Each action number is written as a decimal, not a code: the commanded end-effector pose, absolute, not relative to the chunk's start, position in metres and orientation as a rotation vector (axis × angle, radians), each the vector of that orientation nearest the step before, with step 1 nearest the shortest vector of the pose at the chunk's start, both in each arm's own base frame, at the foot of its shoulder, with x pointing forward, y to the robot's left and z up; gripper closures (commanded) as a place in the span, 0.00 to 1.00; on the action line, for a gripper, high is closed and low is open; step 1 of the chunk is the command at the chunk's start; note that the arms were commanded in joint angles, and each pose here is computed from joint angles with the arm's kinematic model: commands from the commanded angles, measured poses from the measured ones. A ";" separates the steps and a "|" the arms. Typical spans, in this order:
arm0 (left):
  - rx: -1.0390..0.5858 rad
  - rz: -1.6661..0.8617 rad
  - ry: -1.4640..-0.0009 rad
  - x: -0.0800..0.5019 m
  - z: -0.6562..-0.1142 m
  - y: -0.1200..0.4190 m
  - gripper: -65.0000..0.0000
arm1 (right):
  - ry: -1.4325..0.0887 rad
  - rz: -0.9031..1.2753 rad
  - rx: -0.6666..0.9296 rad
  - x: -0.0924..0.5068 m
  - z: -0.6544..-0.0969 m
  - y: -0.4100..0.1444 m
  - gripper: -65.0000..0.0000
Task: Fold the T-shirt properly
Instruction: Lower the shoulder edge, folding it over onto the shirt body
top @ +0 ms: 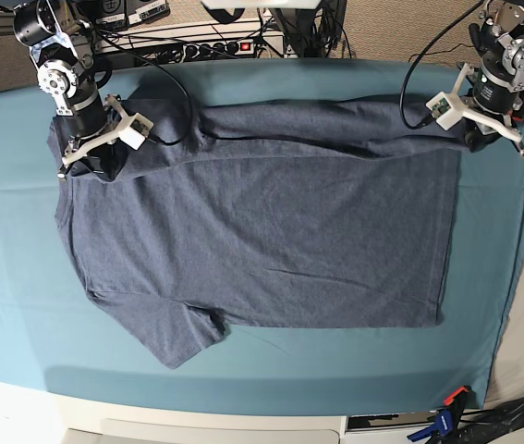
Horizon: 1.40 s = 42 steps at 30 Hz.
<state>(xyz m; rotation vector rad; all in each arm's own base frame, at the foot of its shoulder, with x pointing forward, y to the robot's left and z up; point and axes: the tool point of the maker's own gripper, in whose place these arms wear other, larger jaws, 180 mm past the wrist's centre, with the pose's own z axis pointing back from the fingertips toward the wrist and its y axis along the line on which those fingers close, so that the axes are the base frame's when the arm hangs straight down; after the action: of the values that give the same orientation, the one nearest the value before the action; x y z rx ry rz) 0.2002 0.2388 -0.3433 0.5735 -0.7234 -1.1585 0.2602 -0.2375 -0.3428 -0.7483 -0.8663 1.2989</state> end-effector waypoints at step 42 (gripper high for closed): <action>0.555 -1.114 -0.760 0.219 -0.339 0.244 1.00 | -0.899 1.298 -0.788 0.267 -0.330 -0.240 1.00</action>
<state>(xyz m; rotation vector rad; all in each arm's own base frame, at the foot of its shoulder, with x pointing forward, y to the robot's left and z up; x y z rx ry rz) 0.2126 0.2434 -0.3484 0.5291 -0.7294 -1.1038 0.2602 -0.2371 -0.3427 -0.7470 -0.8686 1.2994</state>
